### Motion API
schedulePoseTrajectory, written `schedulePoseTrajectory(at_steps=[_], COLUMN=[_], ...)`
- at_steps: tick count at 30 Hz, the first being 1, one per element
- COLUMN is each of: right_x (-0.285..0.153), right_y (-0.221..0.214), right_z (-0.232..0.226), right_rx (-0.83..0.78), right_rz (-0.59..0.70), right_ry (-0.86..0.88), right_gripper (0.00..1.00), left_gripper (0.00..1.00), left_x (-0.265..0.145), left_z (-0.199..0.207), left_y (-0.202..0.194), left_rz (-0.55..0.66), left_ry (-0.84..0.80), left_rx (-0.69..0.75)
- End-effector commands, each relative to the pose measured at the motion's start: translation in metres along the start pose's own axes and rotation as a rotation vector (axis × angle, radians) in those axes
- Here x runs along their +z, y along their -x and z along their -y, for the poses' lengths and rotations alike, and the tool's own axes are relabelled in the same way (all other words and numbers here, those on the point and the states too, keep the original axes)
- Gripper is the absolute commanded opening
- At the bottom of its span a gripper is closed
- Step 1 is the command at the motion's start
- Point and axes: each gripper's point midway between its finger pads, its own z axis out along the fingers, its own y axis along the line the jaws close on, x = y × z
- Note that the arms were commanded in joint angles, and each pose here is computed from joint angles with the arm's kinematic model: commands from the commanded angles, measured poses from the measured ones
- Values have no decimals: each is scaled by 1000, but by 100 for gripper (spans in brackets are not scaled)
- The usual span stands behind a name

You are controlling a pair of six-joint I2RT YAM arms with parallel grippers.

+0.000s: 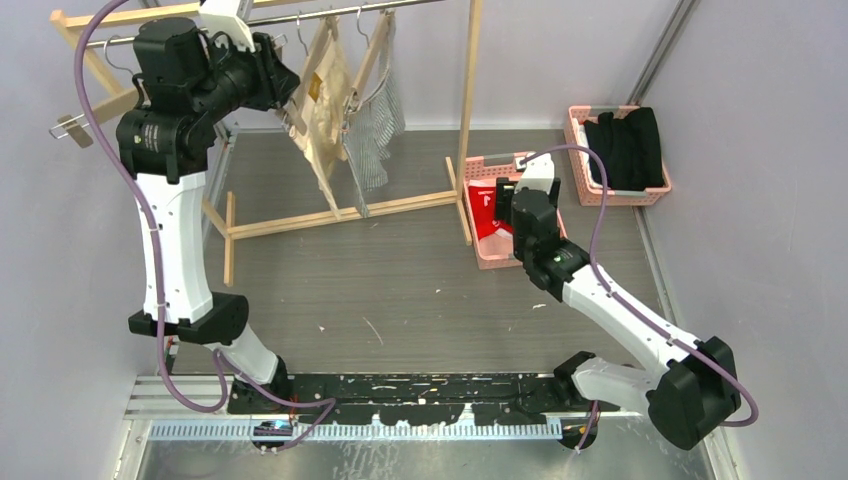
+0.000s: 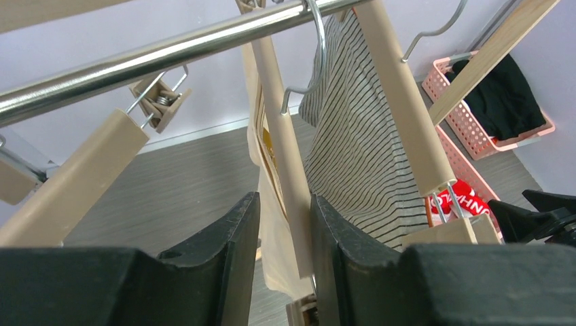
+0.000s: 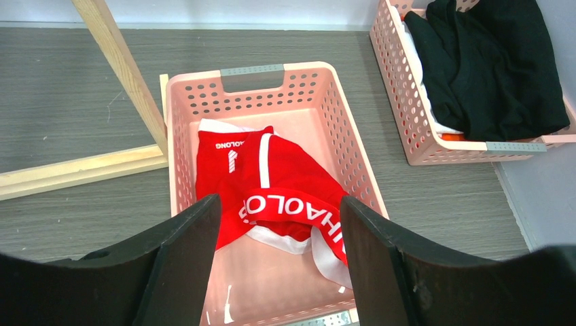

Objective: Remove the underwear clipped to the hanger

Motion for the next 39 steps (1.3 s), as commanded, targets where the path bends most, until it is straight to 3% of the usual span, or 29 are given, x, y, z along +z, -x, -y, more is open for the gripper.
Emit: schedulePoseTrajectory(at_steps=[1,33,39], right_x=[0,-1,0], right_y=[8,-1,-1], right_z=[-2,-11,-11], right_rx=[9,-24,-34], right_rz=[33,22,23], right_ry=[-12,9,6], right_gripper=[70,70,70], left_gripper=[36,39,34], left_x=[-10,8,14], left_z=[2,-9,-10], left_y=[7,-3,-6], left_rz=[15,-18,-32], left_ry=[7,76,76], left_rx=[48,107,117])
